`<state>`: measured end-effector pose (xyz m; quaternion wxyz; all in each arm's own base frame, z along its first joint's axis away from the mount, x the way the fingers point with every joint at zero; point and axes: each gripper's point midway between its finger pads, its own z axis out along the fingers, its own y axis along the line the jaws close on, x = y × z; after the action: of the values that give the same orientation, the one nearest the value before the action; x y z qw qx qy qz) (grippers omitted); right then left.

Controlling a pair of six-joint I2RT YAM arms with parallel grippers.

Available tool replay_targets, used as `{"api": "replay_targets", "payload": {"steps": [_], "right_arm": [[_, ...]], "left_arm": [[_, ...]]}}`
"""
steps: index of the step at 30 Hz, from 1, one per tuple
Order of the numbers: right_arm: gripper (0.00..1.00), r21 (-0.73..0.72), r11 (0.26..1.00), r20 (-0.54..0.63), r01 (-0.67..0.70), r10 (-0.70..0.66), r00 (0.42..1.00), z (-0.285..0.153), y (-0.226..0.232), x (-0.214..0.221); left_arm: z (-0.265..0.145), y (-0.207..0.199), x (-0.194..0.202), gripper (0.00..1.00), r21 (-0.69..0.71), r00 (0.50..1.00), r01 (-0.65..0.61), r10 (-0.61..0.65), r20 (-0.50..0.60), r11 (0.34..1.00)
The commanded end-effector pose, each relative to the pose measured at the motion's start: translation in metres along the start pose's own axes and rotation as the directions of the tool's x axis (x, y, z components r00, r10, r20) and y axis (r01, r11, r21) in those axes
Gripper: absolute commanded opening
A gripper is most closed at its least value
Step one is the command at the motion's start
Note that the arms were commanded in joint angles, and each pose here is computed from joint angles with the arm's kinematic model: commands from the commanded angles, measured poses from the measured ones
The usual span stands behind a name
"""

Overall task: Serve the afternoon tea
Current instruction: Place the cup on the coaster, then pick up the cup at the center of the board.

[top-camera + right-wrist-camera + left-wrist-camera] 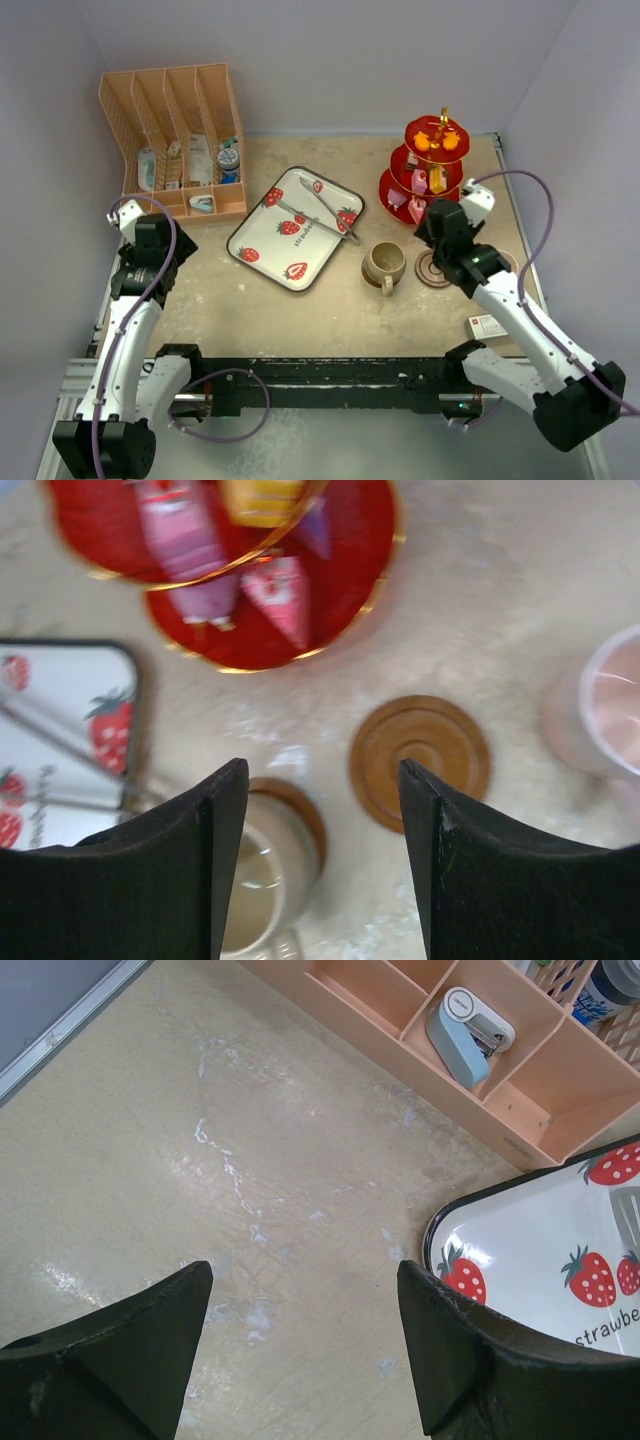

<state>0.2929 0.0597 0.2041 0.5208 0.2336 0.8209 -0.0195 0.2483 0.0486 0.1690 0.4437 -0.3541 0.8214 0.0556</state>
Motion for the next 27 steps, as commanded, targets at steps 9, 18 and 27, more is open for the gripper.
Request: {"api": "replay_targets", "payload": {"steps": [9, 18, 27], "right_arm": [[0.63, 0.212, 0.974, -0.128, -0.075, 0.104, 0.986, 0.033, -0.111, -0.012], [0.59, 0.352, 0.935, -0.197, -0.046, 0.123, 0.973, 0.065, -0.163, 0.007], [0.56, 0.340, 0.940, -0.279, -0.019, 0.121, 0.953, 0.095, -0.167, 0.034]], "left_arm": [[-0.001, -0.006, -0.010, 0.73, 0.029, 0.999, -0.003, 0.002, 0.040, 1.000], [-0.002, -0.005, -0.013, 0.73, 0.028, 0.998, -0.005, 0.003, 0.058, 1.000], [0.002, -0.007, -0.010, 0.73, 0.029, 0.999, -0.018, 0.017, 0.041, 0.999]]}}
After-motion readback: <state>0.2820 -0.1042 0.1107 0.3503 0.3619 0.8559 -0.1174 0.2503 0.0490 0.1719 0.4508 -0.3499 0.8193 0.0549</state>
